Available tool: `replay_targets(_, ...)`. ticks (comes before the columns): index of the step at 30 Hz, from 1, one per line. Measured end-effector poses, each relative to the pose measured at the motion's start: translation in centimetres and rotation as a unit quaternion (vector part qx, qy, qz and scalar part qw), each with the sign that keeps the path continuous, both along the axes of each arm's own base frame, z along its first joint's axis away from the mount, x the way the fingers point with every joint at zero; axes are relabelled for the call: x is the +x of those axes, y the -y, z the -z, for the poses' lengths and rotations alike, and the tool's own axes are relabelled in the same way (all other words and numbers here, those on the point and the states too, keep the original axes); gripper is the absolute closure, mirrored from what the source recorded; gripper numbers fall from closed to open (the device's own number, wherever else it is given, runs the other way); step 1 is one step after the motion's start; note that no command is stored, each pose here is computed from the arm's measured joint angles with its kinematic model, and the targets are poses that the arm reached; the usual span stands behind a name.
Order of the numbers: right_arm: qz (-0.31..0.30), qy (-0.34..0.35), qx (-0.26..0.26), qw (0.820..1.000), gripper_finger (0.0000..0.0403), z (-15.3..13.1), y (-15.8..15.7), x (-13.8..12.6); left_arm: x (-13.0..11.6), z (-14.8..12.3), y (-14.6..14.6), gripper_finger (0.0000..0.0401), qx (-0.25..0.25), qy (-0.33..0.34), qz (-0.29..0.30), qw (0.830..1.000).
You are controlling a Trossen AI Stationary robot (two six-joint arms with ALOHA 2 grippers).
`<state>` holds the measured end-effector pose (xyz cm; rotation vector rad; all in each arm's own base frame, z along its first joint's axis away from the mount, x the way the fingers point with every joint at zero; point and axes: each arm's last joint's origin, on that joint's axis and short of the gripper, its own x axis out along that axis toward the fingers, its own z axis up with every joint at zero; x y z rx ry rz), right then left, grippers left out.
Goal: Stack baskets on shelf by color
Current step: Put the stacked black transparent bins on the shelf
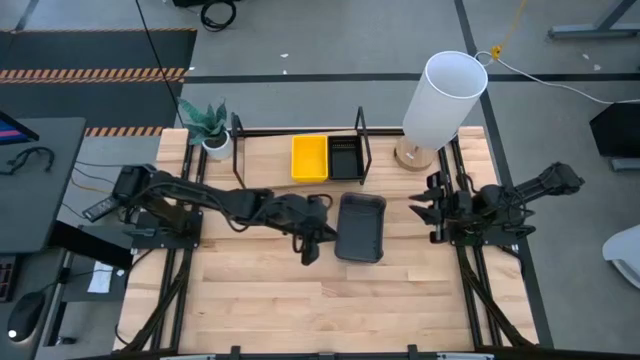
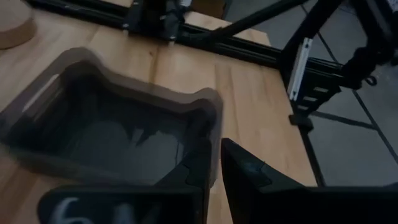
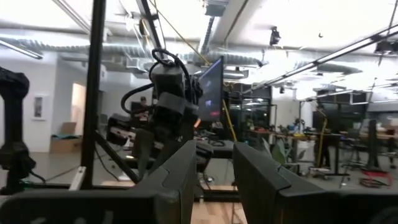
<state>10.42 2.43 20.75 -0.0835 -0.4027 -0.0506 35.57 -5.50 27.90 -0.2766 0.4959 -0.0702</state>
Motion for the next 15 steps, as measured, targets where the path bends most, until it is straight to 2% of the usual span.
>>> replay_targets(5,-0.013,0.004,-0.001,1.0,0.0293,-0.1,-0.1,-0.6,1.6,-0.2,1.0,0.0361,0.006,-0.003,0.013,1.0)
replay_targets(15,-0.022,0.026,-0.005,0.999,0.0293,-0.2,0.0,-2.3,3.0,-0.1,1.7,0.0362,0.012,-0.02,0.02,1.0)
